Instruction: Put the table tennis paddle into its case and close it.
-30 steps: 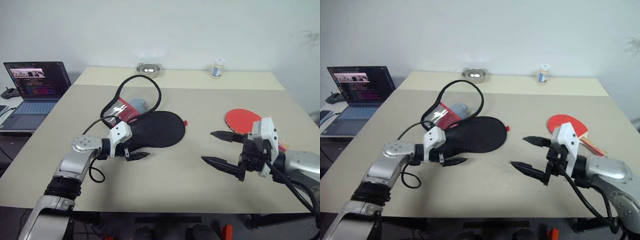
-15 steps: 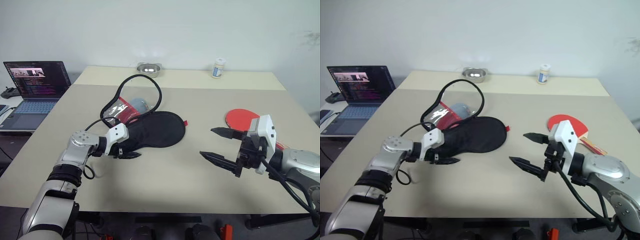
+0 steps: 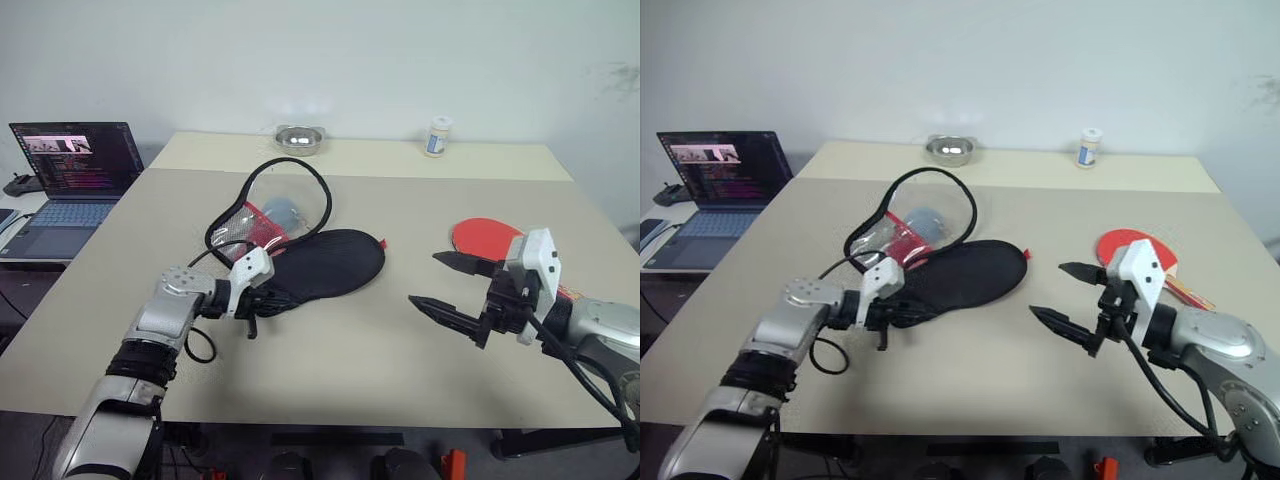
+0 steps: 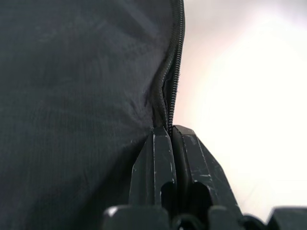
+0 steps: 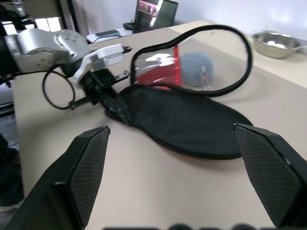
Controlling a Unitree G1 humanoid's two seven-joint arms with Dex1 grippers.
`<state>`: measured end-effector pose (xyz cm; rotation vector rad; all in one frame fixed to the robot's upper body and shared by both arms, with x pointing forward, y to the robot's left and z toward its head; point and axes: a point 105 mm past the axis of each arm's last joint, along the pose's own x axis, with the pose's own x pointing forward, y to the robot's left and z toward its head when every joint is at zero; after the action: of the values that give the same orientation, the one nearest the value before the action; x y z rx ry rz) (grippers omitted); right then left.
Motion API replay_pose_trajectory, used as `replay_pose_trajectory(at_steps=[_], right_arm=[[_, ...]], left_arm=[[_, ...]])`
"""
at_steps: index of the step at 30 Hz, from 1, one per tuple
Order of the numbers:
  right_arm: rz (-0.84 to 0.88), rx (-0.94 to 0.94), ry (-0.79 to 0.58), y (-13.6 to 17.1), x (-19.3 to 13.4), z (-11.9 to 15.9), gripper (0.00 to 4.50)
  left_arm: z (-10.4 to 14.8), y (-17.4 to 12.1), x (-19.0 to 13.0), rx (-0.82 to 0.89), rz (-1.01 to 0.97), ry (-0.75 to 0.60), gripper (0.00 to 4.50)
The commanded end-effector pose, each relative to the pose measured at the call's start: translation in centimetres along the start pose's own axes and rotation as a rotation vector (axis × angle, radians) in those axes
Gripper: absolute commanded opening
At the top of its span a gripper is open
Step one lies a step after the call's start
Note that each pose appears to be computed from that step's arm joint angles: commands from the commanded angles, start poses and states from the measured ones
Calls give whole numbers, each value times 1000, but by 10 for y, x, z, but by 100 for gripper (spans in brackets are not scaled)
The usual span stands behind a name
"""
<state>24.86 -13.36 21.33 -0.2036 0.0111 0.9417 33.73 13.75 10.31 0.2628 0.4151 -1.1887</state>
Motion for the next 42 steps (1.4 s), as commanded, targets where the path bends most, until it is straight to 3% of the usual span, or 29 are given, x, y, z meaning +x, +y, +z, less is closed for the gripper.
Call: replay_pose_trajectory(at_steps=[1,11,14,18,23,28,32,37,42], right_arm=[[-17,-30,-3,-7,-12,9,450],[-28,-49,71,-18,-28,5,450],[-48,-39,76,-17,-30,3,450],[-71,-16,91,-15,-31,-1,450],[-129,3,140,-17,-30,-14,450],[-180,121,180,-11,-16,-33,450],[-275,266,267,-12,6,-68,450],[-312,336,313,-12,31,-88,450],[-339,389,338,-16,51,-104,450]], left_arm=[[28,-19,25,-72,-27,-87,6],[58,-30,105,-146,-23,-126,6],[64,-38,117,-118,-59,-136,70],[67,-35,117,-84,-36,-152,205],[68,-36,85,-6,-93,-193,373],[67,-24,29,128,-104,-206,373],[70,-26,-20,231,-162,-201,373],[81,-27,-48,293,-176,-211,373],[89,-30,-53,312,-162,-228,373]])
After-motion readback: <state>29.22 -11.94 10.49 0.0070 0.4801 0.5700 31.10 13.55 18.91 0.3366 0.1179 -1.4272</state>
